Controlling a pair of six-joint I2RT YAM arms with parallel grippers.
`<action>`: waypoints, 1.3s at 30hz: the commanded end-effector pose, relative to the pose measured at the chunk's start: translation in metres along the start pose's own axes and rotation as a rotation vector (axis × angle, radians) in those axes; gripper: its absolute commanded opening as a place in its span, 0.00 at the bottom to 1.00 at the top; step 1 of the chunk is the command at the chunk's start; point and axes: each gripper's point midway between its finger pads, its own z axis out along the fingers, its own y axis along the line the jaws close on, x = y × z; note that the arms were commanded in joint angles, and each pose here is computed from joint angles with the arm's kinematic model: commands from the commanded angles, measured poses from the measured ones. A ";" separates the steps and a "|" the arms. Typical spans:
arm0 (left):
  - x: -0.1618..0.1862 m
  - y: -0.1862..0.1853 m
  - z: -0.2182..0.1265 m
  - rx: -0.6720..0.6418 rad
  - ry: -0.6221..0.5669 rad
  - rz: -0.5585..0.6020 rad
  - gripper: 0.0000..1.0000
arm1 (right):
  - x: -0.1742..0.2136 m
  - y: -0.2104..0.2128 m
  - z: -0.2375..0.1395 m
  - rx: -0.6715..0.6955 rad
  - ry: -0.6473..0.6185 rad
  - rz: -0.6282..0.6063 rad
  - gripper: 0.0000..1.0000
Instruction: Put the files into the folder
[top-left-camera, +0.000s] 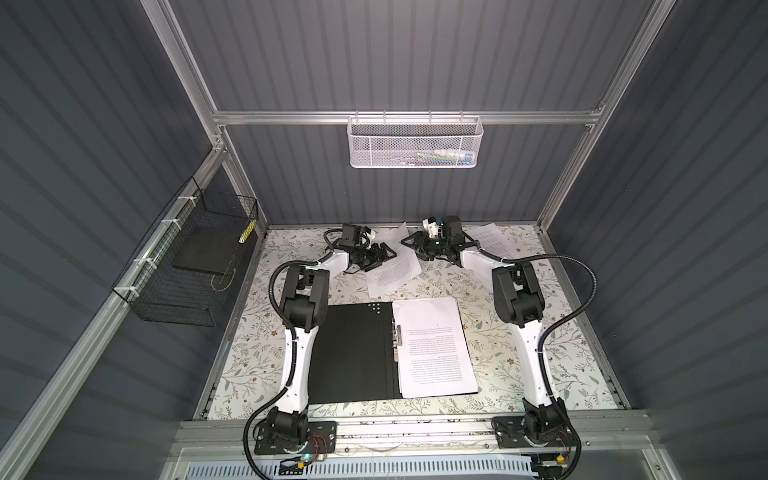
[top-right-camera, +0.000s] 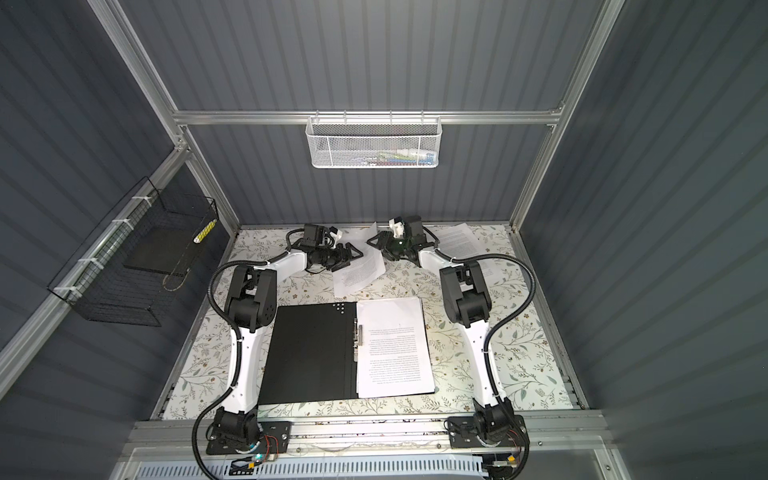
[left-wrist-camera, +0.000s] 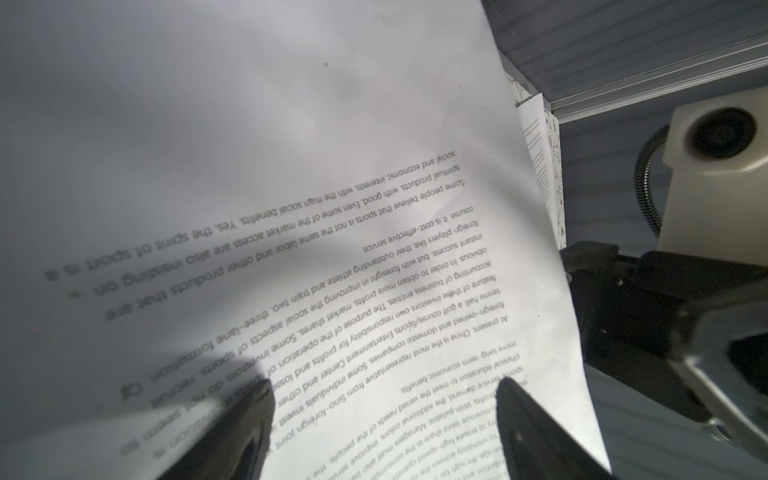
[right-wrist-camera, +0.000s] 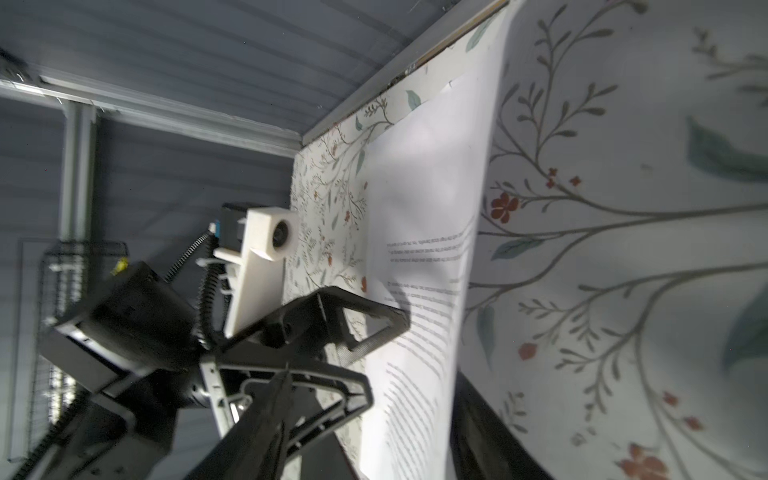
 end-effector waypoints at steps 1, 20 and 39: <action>0.030 0.023 0.006 -0.049 0.084 -0.071 0.85 | 0.007 -0.015 0.008 0.028 0.032 0.021 0.47; -0.034 -0.086 -0.079 0.056 -0.120 0.131 1.00 | -0.014 0.074 -0.051 -0.021 -0.066 -0.111 0.00; 0.074 -0.139 -0.224 -0.035 -0.224 0.314 1.00 | 0.152 0.010 -0.233 0.236 -0.029 0.034 0.00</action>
